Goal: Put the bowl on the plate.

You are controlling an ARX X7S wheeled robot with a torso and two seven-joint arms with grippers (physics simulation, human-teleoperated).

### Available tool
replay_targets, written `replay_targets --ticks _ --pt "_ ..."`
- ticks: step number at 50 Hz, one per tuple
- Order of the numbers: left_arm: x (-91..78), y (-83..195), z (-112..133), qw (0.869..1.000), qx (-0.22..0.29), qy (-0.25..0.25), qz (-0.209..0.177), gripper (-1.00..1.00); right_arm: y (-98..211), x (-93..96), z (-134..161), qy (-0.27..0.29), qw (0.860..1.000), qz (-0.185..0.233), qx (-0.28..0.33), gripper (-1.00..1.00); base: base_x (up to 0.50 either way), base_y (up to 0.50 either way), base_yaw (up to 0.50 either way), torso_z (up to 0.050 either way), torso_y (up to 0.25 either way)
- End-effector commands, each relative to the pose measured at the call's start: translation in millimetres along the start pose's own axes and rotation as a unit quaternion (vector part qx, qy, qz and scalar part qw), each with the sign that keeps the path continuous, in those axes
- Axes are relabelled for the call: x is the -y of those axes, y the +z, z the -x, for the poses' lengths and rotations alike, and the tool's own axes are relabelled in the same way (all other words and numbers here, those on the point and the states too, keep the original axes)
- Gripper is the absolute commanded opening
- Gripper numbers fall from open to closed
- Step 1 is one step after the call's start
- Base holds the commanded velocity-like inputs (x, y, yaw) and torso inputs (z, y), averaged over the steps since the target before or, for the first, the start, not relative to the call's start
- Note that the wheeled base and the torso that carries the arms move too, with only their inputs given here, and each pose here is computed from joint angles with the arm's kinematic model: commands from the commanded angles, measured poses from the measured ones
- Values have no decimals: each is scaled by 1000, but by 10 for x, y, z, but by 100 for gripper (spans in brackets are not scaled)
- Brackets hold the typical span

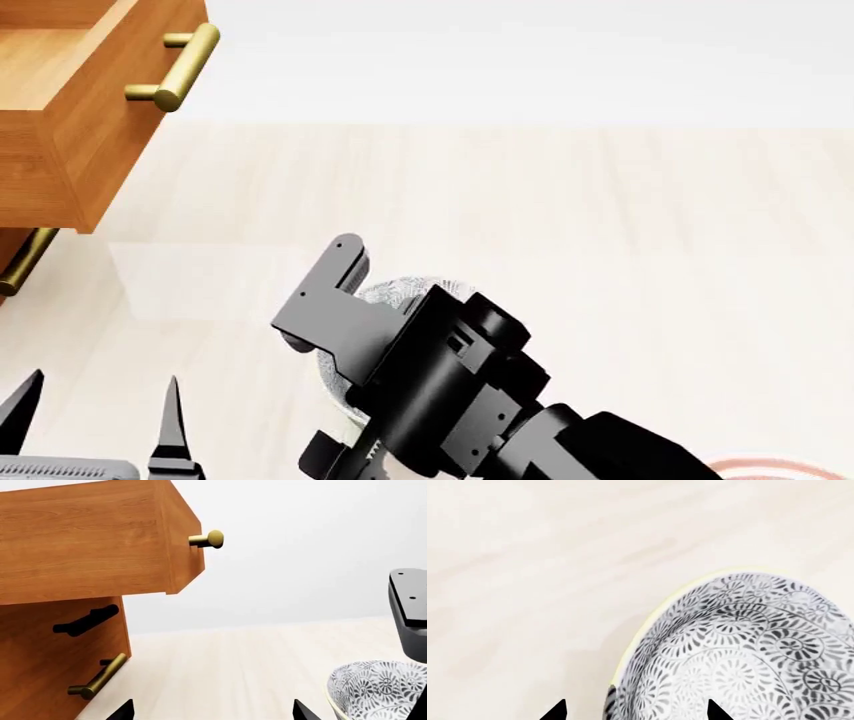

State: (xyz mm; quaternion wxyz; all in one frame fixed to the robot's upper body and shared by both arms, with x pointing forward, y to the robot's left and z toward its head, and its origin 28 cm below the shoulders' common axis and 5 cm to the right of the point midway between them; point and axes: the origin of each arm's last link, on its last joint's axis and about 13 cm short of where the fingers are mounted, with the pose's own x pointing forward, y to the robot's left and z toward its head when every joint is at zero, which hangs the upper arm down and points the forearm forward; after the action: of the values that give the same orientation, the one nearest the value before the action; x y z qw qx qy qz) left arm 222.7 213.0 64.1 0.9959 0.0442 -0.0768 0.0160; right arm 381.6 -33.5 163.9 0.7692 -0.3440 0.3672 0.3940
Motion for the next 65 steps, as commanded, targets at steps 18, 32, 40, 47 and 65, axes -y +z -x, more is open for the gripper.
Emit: replay_targets --ticks 18,32,40,47,65 --pt "4 -3 10 1000 0 0 0 100 -88 -40 -138 9 1000 -3 -11 100 0 0 0 0 0" --pt "2 -23 15 1000 -1 0 0 100 -109 -53 -132 1 1000 6 -10 -100 0 0 0 0 0" --pt "2 -7 15 1000 0 0 1 100 -122 -58 -108 2 1000 5 -8 -100 0 0 0 0 0" --pt "-1 -3 19 1000 0 0 1 100 -138 -43 -4 -21 1000 8 3 -100 0 0 0 0 0" --pt "-13 -4 27 1000 2 1 4 100 -175 -35 439 -87 995 14 46 -100 0 0 0 0 1"
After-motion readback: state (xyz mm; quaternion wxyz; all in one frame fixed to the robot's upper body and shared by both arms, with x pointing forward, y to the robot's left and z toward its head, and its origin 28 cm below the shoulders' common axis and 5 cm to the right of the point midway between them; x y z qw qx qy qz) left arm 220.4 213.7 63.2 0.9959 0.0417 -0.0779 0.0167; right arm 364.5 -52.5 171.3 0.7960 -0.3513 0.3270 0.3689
